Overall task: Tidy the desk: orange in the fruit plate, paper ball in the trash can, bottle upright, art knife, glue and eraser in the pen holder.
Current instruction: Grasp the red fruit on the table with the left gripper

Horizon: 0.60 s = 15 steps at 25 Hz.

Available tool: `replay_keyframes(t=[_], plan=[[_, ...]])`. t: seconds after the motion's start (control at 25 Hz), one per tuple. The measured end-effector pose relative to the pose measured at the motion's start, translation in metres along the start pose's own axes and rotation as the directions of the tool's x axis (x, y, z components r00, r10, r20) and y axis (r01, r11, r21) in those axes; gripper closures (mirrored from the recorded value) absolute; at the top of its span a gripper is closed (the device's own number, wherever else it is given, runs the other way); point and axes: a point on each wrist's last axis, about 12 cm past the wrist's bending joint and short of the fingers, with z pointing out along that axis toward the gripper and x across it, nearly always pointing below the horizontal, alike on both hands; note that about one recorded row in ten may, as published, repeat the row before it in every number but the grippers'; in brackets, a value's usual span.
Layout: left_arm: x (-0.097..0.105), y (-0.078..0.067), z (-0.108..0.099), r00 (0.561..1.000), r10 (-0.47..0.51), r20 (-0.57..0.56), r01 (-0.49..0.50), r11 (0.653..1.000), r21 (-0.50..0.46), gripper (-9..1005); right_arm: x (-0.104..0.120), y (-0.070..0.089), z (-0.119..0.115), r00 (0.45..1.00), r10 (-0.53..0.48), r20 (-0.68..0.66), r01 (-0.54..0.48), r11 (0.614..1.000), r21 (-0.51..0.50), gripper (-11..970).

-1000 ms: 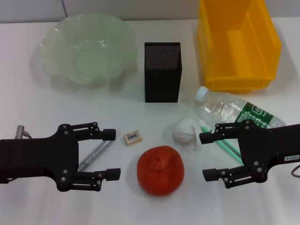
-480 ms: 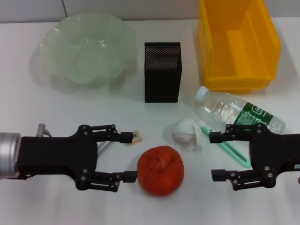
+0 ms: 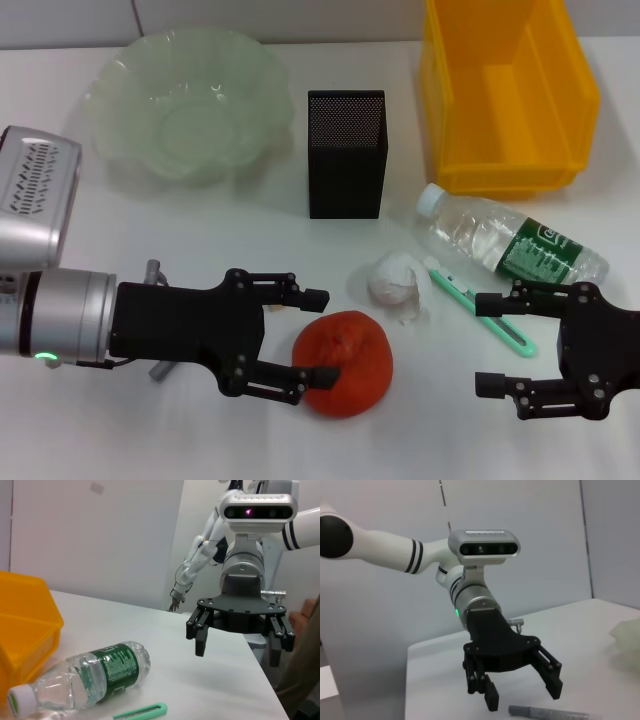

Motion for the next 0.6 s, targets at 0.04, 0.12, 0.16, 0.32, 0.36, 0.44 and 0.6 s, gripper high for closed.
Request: replay_keyframes(t=[0.04, 0.12, 0.16, 0.32, 0.36, 0.44, 0.6], plan=[[0.0, 0.0, 0.0, 1.0, 0.0, -0.001, 0.0, 1.0, 0.0, 188, 0.002, 0.001, -0.001, 1.0, 0.003, 0.006, -0.003, 1.0, 0.005, 172], [0.0, 0.0, 0.002, 1.0, 0.003, -0.006, -0.003, 1.0, 0.006, 188, 0.006, 0.002, -0.003, 1.0, 0.005, 0.028, -0.005, 1.0, 0.024, 171], [0.0, 0.0, 0.002, 1.0, 0.003, -0.006, -0.003, 1.0, 0.006, 189, 0.006, 0.002, -0.003, 1.0, 0.005, 0.028, -0.005, 1.0, 0.024, 171], [0.0, 0.002, 0.006, 1.0, 0.007, -0.019, -0.007, 1.0, -0.001, 189, 0.013, 0.004, -0.007, 0.998, 0.003, 0.056, -0.006, 0.998, 0.062, 171], [0.0, 0.003, 0.008, 1.0, 0.005, -0.024, -0.005, 1.0, -0.002, 190, 0.013, 0.004, -0.007, 0.998, 0.003, 0.056, -0.006, 0.998, 0.062, 171], [0.0, 0.005, 0.01, 1.0, -0.001, -0.03, 0.001, 1.0, -0.006, 190, 0.015, 0.004, -0.007, 0.998, 0.003, 0.057, -0.007, 0.998, 0.066, 171], [0.002, 0.009, 0.015, 0.999, -0.014, -0.042, 0.013, 1.0, -0.027, 191, 0.016, 0.006, -0.008, 0.998, 0.007, 0.06, -0.011, 0.998, 0.064, 170]])
